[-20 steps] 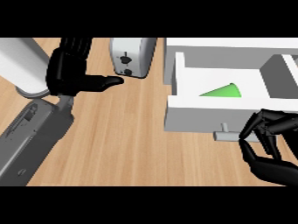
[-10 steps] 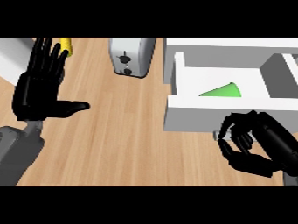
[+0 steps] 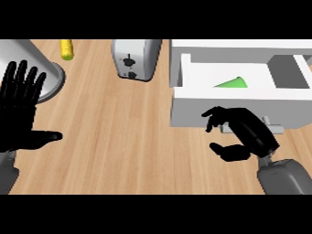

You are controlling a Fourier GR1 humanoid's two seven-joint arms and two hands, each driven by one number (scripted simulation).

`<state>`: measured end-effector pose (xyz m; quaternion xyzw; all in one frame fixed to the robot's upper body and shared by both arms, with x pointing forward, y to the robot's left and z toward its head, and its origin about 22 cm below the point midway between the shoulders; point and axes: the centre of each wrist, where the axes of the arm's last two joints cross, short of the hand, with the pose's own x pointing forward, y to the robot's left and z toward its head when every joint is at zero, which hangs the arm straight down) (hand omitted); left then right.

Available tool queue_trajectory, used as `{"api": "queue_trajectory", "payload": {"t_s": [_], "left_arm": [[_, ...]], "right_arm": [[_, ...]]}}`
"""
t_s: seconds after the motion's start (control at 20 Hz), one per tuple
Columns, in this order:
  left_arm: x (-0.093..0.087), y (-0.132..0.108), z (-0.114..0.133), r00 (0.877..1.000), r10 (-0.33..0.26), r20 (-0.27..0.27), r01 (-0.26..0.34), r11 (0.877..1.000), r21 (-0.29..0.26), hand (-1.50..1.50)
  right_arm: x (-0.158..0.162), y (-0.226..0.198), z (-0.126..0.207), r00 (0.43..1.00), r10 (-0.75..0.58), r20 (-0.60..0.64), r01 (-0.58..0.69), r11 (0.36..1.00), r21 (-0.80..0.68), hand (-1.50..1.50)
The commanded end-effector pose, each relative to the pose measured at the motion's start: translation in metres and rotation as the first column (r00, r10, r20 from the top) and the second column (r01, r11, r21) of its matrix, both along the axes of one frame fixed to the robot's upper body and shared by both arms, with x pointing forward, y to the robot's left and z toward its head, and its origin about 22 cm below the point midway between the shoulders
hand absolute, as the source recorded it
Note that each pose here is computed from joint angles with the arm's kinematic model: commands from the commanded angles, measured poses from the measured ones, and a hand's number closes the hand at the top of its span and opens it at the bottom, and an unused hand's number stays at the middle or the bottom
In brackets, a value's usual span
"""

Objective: Pick up the cup, place it into the drawer and close the drawer

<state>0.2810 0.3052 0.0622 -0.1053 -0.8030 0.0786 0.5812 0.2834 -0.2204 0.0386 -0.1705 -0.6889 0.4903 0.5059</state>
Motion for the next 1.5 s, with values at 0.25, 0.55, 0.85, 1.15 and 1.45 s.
{"api": "queue_trajectory", "payload": {"t_s": [0.25,0.55,0.85,1.15,1.45], "left_arm": [[-0.020,0.033,-0.002,1.000,0.001,0.011,-0.001,1.000,-0.006,-1.50],[-0.028,0.036,0.006,1.000,-0.015,0.003,0.015,1.000,-0.007,-1.50],[-0.026,0.041,-0.024,1.000,-0.021,-0.012,0.021,0.999,-0.035,-1.50],[-0.012,0.029,-0.013,0.999,-0.047,0.014,0.048,0.998,-0.038,-1.50],[-0.007,0.037,-0.013,0.997,-0.070,0.023,0.070,0.998,-0.006,-1.50]], "right_arm": [[0.052,0.003,-0.038,0.999,-0.020,-0.050,0.015,0.996,-0.092,-1.50],[0.085,-0.006,-0.057,0.995,-0.048,-0.087,0.042,0.996,-0.075,-1.50],[0.115,-0.022,-0.042,0.993,-0.014,-0.118,0.011,1.000,-0.027,-1.50],[0.136,-0.048,-0.019,0.987,-0.041,-0.157,0.029,0.997,-0.076,-1.50],[0.148,-0.061,0.004,0.989,-0.064,-0.135,0.061,0.998,-0.033,-1.50]]}}
